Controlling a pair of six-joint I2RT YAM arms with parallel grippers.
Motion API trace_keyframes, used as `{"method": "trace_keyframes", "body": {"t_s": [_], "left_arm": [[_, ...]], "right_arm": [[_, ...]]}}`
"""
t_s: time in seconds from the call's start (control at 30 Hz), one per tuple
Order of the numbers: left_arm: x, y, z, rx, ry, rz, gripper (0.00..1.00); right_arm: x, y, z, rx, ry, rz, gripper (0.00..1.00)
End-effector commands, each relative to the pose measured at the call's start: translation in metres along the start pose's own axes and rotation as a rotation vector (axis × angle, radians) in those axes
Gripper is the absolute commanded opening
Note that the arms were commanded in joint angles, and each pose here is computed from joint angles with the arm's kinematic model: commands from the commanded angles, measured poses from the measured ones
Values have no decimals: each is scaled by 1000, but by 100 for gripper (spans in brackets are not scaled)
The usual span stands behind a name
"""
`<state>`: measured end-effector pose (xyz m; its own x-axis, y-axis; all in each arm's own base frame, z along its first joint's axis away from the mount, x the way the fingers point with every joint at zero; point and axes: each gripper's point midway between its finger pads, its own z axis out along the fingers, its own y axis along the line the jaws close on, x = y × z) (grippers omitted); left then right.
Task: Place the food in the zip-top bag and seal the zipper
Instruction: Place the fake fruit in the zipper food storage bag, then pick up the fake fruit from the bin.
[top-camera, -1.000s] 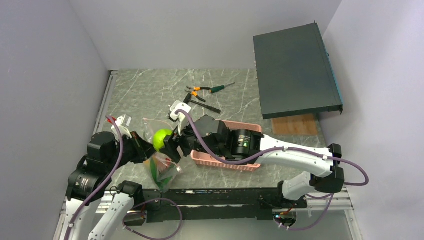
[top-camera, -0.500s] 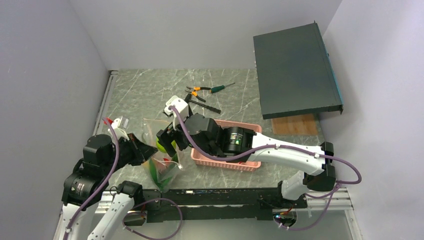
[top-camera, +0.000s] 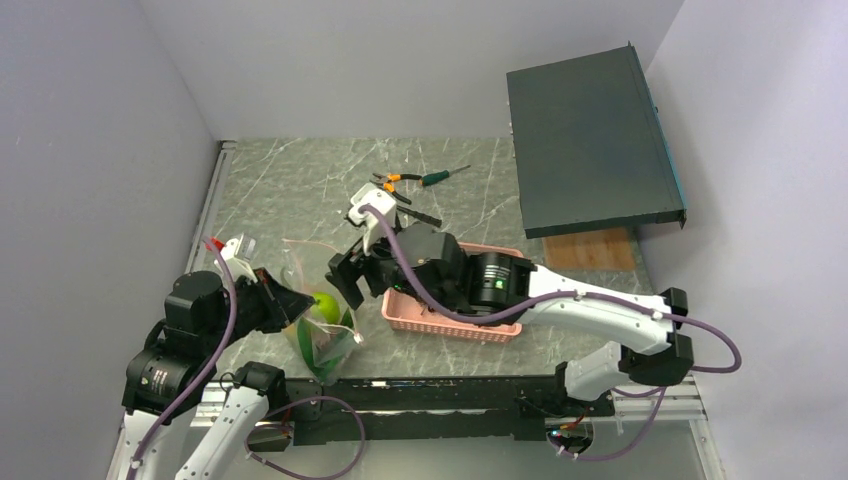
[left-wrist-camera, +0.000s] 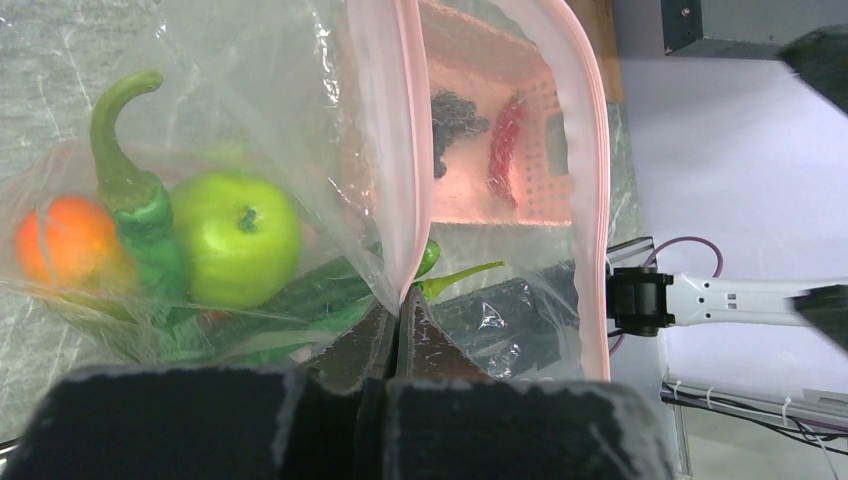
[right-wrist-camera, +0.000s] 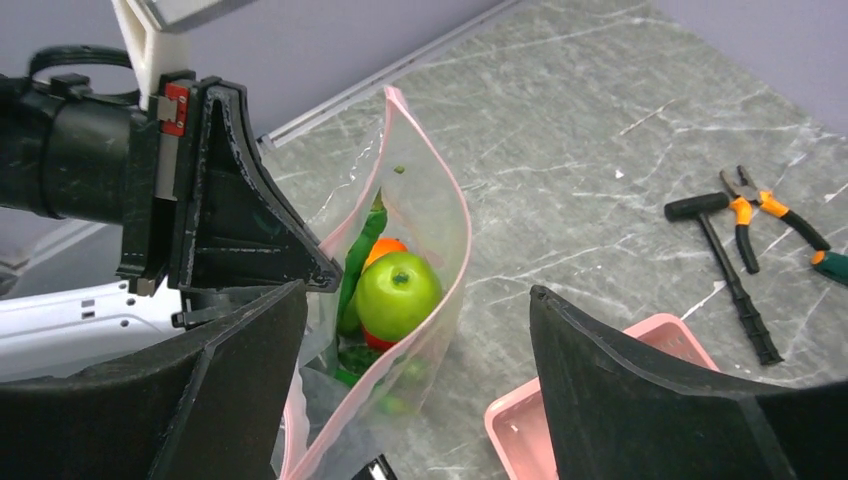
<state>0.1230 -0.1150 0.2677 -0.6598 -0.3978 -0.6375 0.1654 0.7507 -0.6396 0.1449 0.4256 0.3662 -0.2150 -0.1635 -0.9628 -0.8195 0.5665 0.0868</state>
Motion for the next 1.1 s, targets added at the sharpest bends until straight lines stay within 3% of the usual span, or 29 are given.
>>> {"method": "trace_keyframes", "body": {"t_s": [0.0, 0.2, 0.43, 0.67, 1.07], "left_arm": [[-5, -6, -7, 16, -24, 1, 0], [-3, -4, -6, 6, -17, 1, 0], [0, -1, -5, 0, -17, -3, 0], [1, -1, -7, 1, -14, -3, 0], [2, -2, -11, 1, -19, -8, 0]], "right_arm": [[-38, -16, -37, 31, -126, 24, 82], [-31, -58, -61, 206, -189, 48, 85], [33, -125, -72, 508, -112, 138, 92], [120, -189, -69, 632, 4, 518, 98], [228, -223, -33, 691, 314, 927, 99]]}}
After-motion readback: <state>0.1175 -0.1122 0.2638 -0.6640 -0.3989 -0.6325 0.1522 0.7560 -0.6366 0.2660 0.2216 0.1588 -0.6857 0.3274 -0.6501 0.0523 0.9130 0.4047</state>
